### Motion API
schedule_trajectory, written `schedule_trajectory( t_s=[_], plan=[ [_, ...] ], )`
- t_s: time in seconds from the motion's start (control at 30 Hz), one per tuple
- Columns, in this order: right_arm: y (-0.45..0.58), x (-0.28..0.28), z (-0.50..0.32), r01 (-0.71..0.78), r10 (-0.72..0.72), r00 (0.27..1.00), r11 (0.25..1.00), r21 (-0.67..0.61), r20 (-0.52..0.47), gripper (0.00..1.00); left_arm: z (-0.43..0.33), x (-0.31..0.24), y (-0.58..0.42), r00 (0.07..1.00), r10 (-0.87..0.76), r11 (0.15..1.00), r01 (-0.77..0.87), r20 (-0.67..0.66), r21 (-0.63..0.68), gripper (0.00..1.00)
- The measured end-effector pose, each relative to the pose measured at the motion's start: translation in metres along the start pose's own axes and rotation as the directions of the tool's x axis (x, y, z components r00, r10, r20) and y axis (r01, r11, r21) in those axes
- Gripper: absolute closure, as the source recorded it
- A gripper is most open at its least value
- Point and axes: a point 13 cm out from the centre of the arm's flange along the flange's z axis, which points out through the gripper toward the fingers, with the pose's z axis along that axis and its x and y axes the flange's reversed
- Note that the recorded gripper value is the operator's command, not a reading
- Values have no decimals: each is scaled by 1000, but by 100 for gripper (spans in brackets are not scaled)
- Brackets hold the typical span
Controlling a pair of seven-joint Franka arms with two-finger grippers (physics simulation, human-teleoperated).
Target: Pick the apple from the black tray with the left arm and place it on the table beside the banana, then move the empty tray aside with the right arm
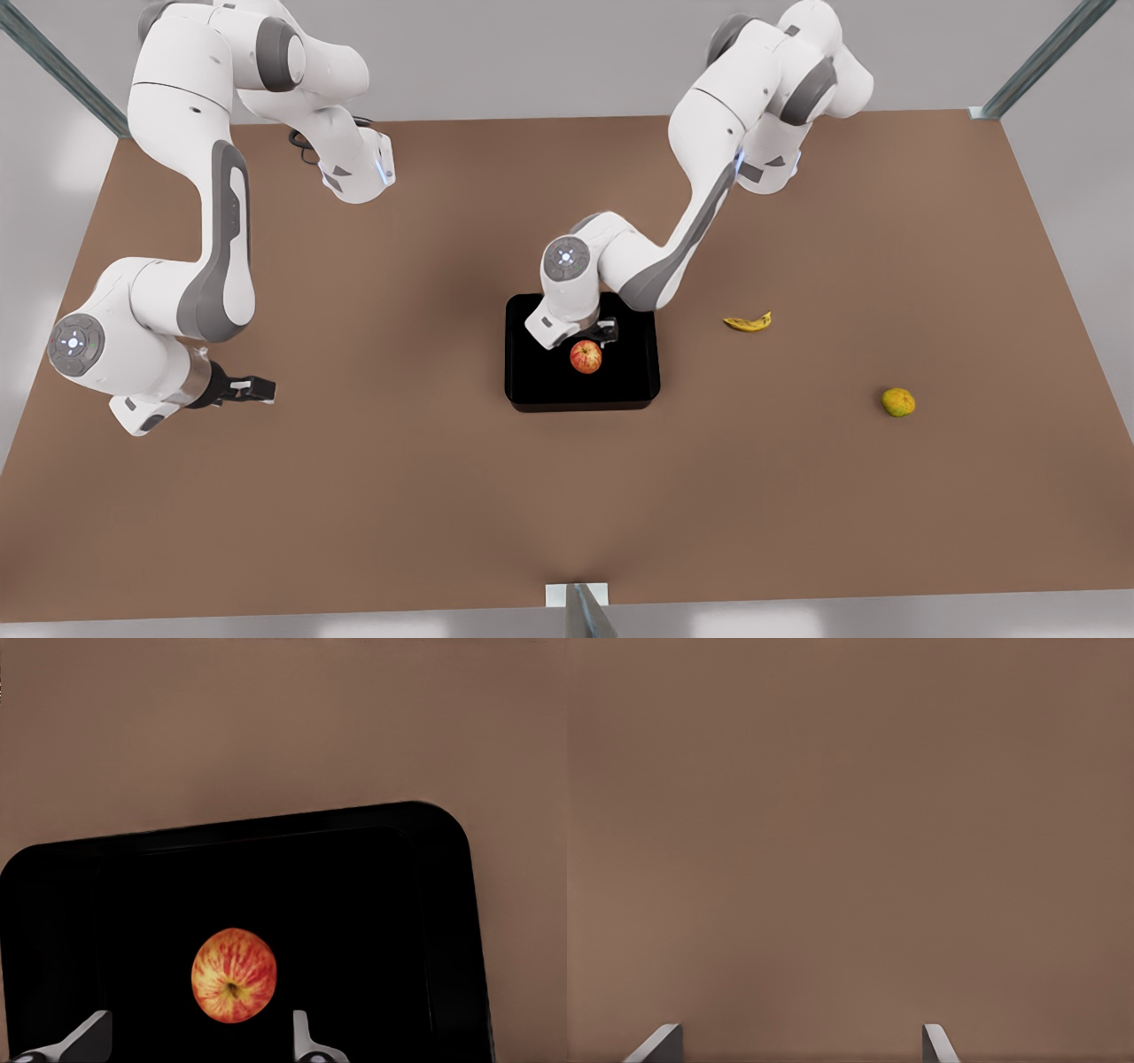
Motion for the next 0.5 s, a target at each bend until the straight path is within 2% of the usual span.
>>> schedule_trajectory(
  t_s=[0.17, 0.5],
  plan=[
    [-1, 1, 1, 5, -5, 1000, 1000, 1, -2, 0, 58, -4, 3, 993, -111, 994, 112, 50, -17, 0],
    [-3, 1, 0, 14, -14, 1000, 1000, 3, -2, 0, 75, 16, -9, 967, -225, 974, 223, 119, 29, 0]
  ],
)
